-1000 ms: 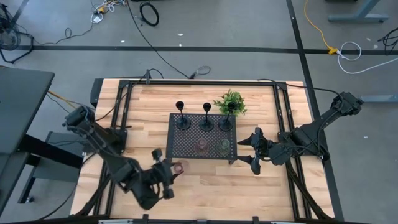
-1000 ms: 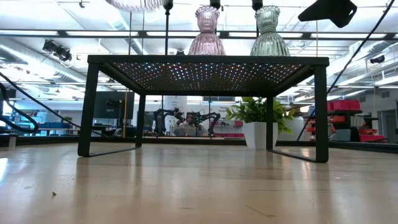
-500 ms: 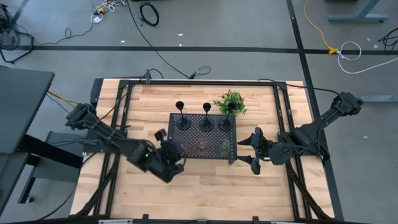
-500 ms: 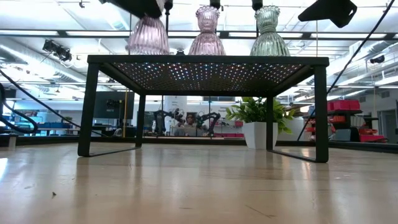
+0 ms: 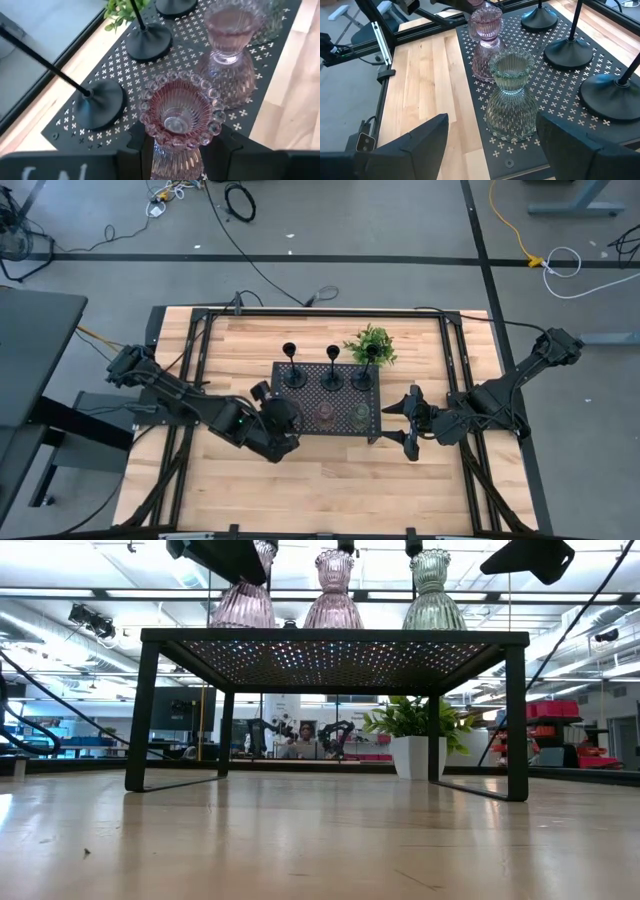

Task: Pick & Place candle stick holders
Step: Put the pink candle holder on the shelf

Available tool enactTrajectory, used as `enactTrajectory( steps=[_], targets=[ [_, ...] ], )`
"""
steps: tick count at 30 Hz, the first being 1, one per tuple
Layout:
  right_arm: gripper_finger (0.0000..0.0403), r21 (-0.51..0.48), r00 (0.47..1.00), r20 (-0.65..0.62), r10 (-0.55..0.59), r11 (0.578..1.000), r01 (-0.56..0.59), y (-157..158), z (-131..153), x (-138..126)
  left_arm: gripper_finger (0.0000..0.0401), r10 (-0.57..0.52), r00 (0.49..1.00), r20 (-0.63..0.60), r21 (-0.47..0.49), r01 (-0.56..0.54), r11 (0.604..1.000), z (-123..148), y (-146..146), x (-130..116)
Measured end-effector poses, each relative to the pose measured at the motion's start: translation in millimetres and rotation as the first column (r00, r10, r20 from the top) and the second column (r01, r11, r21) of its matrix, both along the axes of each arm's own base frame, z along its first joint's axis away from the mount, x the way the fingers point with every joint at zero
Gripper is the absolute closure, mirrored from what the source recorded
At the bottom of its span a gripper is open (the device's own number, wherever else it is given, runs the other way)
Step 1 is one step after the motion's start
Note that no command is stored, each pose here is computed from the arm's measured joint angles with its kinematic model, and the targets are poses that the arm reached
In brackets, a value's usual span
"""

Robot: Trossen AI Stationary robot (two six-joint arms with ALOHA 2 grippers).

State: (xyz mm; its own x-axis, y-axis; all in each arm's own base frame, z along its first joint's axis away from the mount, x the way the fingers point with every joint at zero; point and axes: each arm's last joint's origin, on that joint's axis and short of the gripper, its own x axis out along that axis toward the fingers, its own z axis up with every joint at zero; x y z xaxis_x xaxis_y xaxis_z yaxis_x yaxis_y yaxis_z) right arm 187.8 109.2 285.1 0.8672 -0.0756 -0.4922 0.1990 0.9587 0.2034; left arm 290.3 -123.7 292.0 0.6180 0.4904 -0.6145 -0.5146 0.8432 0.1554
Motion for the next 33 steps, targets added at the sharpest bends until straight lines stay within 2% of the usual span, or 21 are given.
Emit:
enactTrajectory(
  steps=[8,18,21,25,33],
  targets=[
    [0.0106,0.0,1.0,0.0,0.0,1.0,0.0,0,0,0,0.0277,-0.018,1.0,-0.002,0.01,0.018,1.0,8,4,-5],
    [0.0106,-0.005,1.0,-0.007,0.0,1.0,0.0,0,-1,0,0.0277,0.002,0.997,0.074,0.0,-0.002,1.0,33,16,-26],
    [0.0106,-0.005,1.0,-0.007,0.0,1.0,0.0,0,-1,0,0.0277,0.012,0.998,0.058,-0.011,-0.012,1.0,25,21,-36],
    [0.0106,-0.006,1.0,-0.008,0.0,1.0,0.0,0,-1,-1,0.0277,0.042,0.994,0.099,-0.063,-0.036,0.997,12,29,-54],
    [0.0106,-0.01,1.0,-0.011,0.001,1.0,-0.001,0,-1,-1,0.0277,-0.055,0.95,0.306,-0.178,0.114,0.978,-11,32,-81]
  ],
)
